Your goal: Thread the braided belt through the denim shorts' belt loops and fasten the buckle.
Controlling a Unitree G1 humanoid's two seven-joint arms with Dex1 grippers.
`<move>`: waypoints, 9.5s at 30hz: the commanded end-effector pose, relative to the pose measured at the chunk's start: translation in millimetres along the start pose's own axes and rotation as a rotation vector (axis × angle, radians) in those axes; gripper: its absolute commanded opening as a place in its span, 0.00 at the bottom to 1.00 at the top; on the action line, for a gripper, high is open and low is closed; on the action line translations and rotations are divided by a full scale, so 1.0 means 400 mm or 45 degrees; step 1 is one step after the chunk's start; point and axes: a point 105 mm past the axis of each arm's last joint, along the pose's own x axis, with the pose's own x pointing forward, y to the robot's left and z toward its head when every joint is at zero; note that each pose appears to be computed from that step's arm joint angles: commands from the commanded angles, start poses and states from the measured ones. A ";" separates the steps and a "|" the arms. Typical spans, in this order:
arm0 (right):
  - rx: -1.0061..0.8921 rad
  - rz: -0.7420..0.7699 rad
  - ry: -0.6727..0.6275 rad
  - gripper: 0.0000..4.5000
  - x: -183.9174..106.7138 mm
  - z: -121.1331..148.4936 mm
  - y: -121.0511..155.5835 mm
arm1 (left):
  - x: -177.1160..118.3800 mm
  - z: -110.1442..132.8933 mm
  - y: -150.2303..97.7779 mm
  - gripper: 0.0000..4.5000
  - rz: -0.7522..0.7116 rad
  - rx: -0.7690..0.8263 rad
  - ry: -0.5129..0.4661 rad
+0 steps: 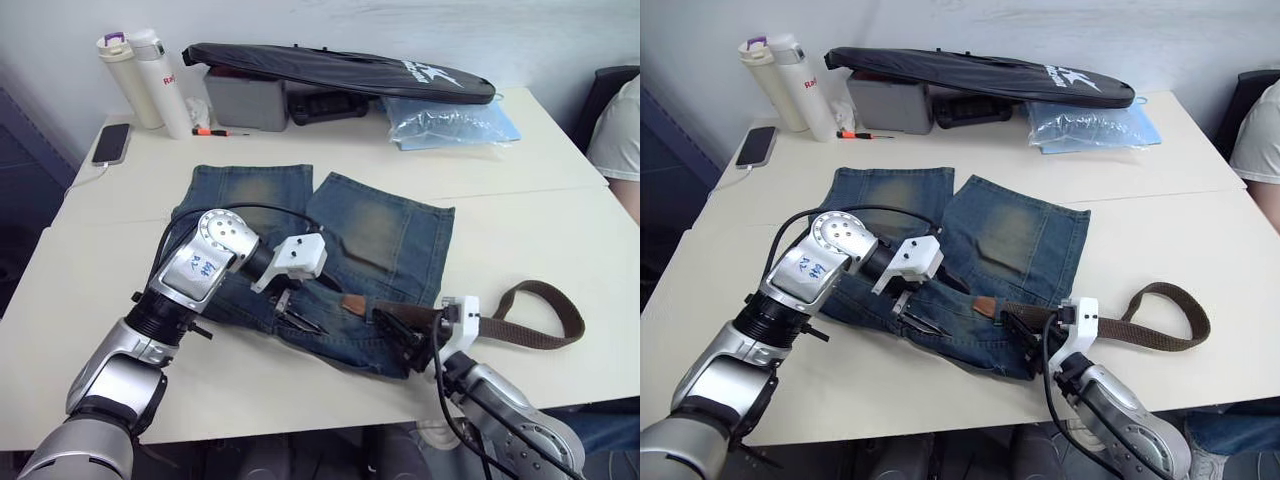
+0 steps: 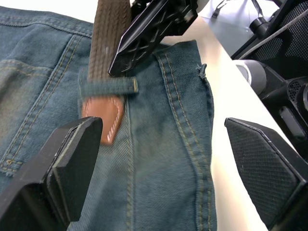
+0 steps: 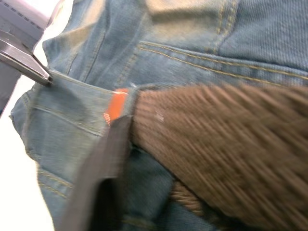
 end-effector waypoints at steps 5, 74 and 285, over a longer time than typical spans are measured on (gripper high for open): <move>0.148 -0.076 -0.179 0.86 -0.086 0.026 -0.018 | -0.001 0.012 0.000 1.00 -0.030 0.057 0.010; -0.308 0.283 0.355 0.98 -0.112 0.002 0.083 | 0.013 0.015 0.006 1.00 -0.014 0.037 -0.005; 0.825 -0.236 0.089 1.00 0.103 0.042 -0.027 | -0.150 0.018 -0.018 1.00 0.676 -0.295 0.006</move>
